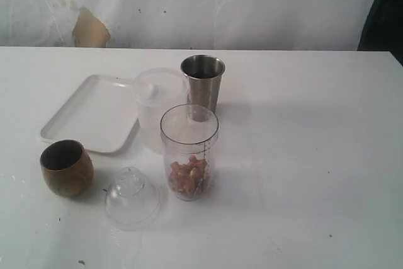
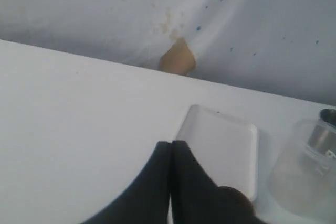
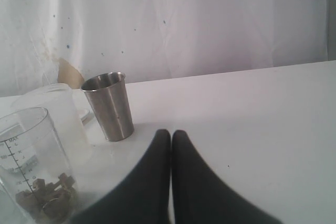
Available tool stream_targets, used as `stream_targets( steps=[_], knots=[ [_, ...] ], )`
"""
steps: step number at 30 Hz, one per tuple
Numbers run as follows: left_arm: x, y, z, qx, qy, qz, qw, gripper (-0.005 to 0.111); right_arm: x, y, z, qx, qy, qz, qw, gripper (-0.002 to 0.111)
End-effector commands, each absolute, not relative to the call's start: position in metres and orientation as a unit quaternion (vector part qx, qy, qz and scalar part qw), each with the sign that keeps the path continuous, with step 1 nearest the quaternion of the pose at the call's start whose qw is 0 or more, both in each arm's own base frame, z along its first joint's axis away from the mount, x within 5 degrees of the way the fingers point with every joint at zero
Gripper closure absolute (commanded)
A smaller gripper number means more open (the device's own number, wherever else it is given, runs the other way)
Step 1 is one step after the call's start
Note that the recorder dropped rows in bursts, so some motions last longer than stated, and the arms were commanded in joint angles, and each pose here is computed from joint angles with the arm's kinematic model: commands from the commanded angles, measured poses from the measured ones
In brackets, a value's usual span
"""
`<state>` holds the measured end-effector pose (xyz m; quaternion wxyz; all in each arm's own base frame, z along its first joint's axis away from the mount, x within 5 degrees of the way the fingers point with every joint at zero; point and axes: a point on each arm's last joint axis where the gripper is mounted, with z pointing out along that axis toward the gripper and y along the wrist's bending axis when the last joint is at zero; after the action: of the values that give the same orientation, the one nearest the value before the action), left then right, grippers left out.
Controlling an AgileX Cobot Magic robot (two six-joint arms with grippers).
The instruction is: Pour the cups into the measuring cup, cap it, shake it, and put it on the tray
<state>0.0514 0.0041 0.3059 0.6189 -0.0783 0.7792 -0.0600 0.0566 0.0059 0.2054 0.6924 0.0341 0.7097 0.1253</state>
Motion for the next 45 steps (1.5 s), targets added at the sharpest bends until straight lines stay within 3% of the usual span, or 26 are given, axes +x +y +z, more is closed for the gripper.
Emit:
stream_targets(
  steps=[1, 5, 31, 34, 39, 45],
  knots=[
    [0.035, 0.000, 0.290, -0.067, 0.755, -0.093, 0.646, 0.107, 0.056, 0.006, 0.204, 0.034, 0.711, 0.125, 0.692, 0.108],
    [0.023, 0.000, 0.289, -0.067, 0.718, -0.111, 0.684, 0.107, 0.056, 0.006, 0.204, 0.034, 0.711, 0.125, 0.692, 0.108],
    [0.024, 0.002, 0.289, -0.062, 0.716, -0.096, 0.689, 0.107, 0.056, 0.006, 0.204, 0.034, 0.711, 0.125, 0.692, 0.108],
    [0.031, 0.002, 0.273, -0.047, 0.728, -0.070, 0.681, 0.107, 0.056, 0.006, 0.204, 0.034, 0.711, 0.125, 0.692, 0.108],
    [0.054, -0.003, 0.217, -0.031, 0.715, -0.082, 0.694, 0.107, 0.056, 0.006, 0.204, 0.034, 0.711, 0.125, 0.692, 0.108],
    [0.056, -0.002, 0.199, -0.046, 0.728, -0.073, 0.680, 0.107, 0.056, 0.006, 0.204, 0.034, 0.711, 0.125, 0.692, 0.108]
  ],
)
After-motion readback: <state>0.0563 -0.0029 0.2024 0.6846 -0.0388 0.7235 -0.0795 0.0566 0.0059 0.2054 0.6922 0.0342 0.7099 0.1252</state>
